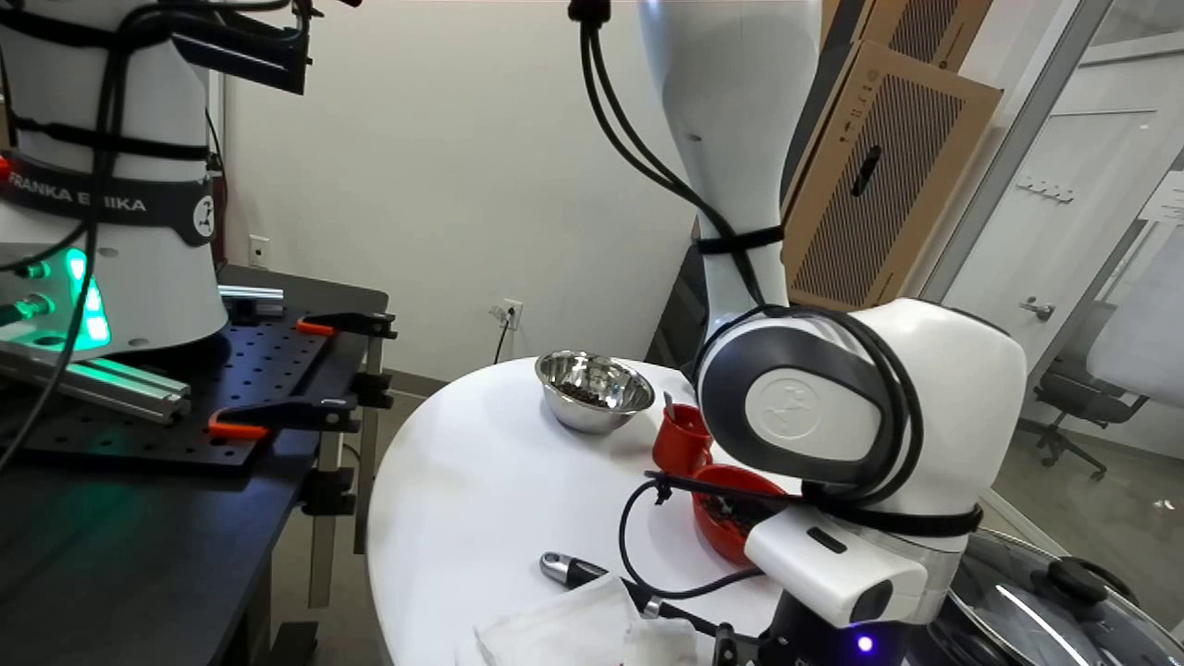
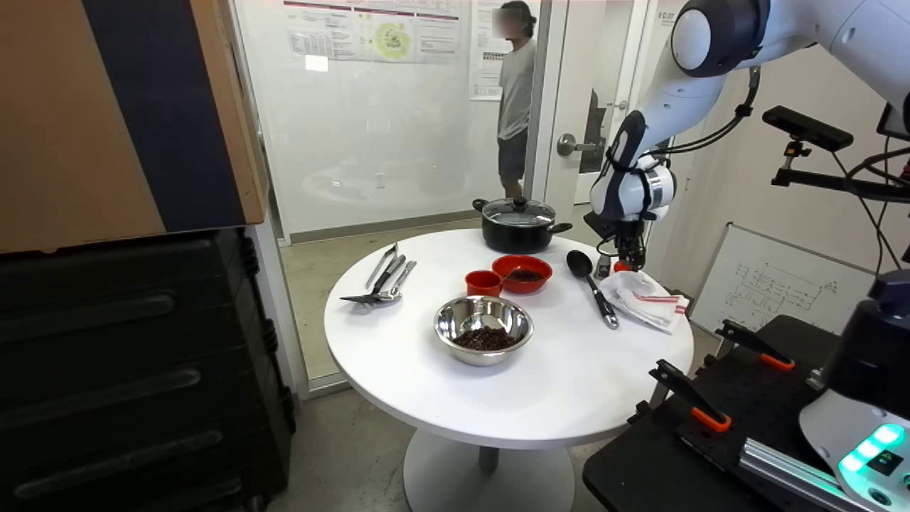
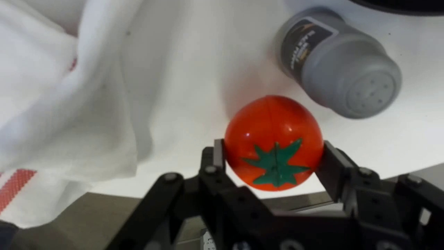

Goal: Put the tomato in the red bowl

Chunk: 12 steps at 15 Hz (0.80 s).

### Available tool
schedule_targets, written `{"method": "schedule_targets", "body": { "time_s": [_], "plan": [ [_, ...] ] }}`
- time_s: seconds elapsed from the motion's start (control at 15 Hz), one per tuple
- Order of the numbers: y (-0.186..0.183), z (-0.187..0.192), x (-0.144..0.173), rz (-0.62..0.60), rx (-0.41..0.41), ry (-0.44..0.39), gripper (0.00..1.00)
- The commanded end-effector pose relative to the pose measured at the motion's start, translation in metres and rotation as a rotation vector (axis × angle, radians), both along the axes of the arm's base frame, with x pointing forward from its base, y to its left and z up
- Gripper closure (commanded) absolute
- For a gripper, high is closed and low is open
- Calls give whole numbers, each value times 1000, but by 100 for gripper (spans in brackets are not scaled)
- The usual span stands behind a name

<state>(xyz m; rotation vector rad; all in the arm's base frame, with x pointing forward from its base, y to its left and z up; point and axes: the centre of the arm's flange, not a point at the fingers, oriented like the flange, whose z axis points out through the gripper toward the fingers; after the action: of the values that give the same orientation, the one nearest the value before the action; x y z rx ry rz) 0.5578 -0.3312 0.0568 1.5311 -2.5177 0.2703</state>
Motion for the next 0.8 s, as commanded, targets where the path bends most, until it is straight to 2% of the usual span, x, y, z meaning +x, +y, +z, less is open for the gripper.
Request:
{"method": "schedule_targets", "body": {
  "time_s": [0.0, 0.33, 0.47, 0.73],
  "plan": [
    [-10, 58, -19, 55, 16, -18, 62],
    [-21, 124, -24, 159, -15, -70, 62],
    [-7, 136, -17, 206, -17, -80, 62],
    [42, 135, 7, 334, -31, -71, 62]
  ]
}}
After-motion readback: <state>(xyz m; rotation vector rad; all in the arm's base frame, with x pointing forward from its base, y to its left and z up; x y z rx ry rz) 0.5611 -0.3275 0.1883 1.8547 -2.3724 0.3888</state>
